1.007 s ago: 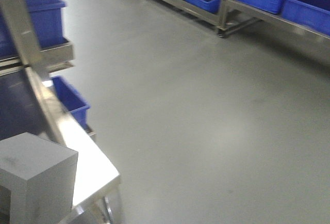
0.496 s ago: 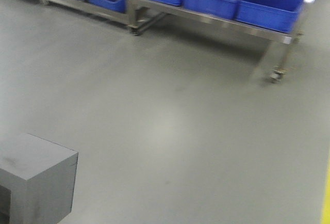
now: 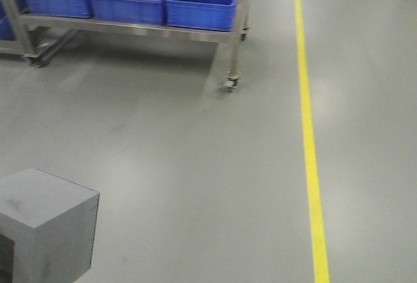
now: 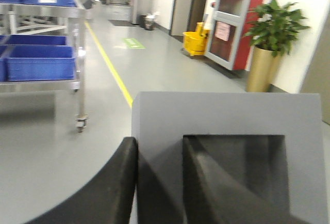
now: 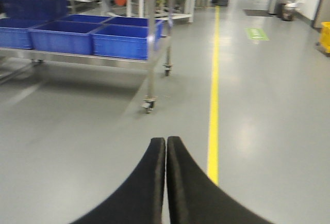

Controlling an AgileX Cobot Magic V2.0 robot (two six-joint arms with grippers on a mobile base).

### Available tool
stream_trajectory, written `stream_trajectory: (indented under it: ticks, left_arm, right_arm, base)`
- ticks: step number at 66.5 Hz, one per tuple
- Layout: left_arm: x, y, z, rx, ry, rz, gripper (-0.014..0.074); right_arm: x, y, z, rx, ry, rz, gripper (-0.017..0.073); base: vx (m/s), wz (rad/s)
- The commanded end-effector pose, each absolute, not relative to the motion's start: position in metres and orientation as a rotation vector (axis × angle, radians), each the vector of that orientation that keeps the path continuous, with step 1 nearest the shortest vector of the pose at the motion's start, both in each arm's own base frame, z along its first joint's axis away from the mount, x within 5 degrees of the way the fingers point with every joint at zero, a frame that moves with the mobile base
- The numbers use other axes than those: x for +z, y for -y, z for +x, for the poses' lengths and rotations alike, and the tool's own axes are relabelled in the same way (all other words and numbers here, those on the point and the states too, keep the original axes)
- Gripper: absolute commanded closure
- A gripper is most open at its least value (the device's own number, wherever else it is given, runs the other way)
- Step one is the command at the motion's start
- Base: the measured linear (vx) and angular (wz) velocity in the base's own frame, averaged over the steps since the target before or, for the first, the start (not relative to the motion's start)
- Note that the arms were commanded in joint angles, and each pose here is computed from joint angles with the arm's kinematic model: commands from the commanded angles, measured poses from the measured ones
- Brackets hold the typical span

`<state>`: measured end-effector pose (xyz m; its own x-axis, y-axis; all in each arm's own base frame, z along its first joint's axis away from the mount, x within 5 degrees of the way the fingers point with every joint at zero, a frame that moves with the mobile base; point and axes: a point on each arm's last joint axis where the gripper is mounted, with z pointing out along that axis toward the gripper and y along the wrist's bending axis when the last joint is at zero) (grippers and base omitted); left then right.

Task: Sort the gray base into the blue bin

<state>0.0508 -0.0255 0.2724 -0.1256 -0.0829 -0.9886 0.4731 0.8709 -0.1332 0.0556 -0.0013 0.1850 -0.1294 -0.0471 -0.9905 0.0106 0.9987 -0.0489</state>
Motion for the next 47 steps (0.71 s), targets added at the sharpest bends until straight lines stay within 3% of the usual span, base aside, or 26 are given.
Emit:
stream_trajectory:
  ticks: [1, 22, 47]
  left_arm:
    - [0.2916, 0.0269, 0.0482, -0.544, -1.505, 0.3, 0.0601]
    - [0.2916, 0.0269, 0.0482, -0.544, -1.505, 0.3, 0.0601]
    - [0.2917, 0.0269, 0.0482, -0.545, -1.504, 0.3, 0.0601]
  right_arm:
    - [0.1907, 0.0009, 0.0559, -0.059, -1.62, -0.042, 0.0564]
    - [0.1906, 0.0009, 0.0559, -0.059, -1.622, -0.042, 0.0564]
    - [0.1906, 0.0009, 0.0559, -0.059, -1.622, -0.042, 0.0564]
  base:
    - [0.2, -0.59]
    - [0.25, -0.4]
    - [0.35, -0.06]
